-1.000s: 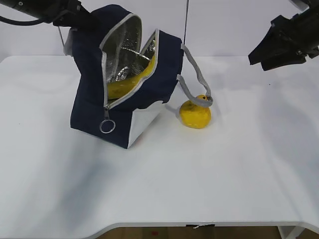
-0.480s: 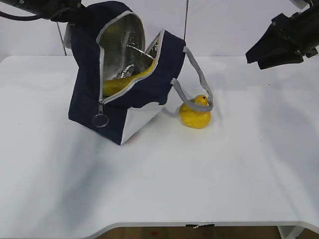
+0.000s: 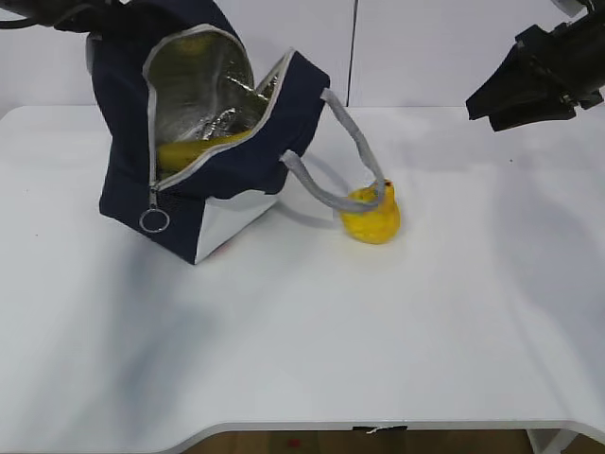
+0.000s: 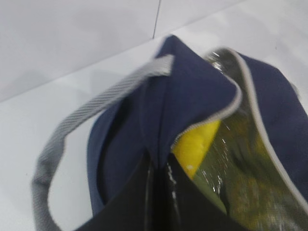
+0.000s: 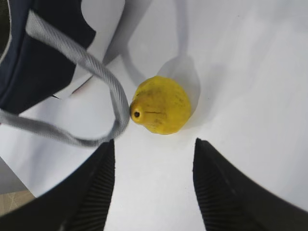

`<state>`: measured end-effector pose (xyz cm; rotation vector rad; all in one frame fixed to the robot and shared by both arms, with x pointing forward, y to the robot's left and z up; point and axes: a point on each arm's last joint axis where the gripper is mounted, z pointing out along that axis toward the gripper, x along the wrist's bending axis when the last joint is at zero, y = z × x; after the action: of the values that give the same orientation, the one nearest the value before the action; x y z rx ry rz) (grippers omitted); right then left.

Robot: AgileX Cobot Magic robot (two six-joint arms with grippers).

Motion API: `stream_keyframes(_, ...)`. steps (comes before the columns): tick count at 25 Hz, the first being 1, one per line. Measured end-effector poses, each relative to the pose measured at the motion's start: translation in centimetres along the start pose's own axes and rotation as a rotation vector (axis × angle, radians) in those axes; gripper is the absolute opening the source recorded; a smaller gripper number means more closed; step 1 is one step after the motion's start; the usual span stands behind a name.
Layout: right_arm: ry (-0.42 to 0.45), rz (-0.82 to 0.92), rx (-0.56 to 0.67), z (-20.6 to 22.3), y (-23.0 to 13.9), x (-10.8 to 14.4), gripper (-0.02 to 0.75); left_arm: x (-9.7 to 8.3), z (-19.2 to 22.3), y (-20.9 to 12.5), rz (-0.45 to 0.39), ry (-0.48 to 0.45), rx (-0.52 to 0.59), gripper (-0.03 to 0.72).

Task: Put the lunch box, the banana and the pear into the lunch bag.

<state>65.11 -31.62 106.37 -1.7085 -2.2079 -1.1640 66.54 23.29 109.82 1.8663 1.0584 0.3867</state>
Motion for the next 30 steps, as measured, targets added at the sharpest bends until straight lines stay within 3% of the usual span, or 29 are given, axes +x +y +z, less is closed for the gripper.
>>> stream_keyframes(6,0.007,-0.066,-0.012,-0.2,0.1,0.3,0.419,-0.2,-0.3,-1.0,0.063,-0.037,0.112,-0.004)
stream_keyframes(9,0.069,-0.14,-0.057,-0.2,-0.1,1.0,0.419,-0.3,-0.5,-1.2,0.083,-0.051,0.144,-0.004)
stream_keyframes(17,0.206,-0.207,-0.096,1.9,-3.3,1.1,0.42,-0.5,-0.5,-1.4,0.087,-0.063,0.159,-0.004)
stream_keyframes(30,0.251,-0.417,-0.143,3.4,-6.1,1.2,0.422,-0.6,-0.6,-1.5,0.086,-0.083,0.175,-0.004)
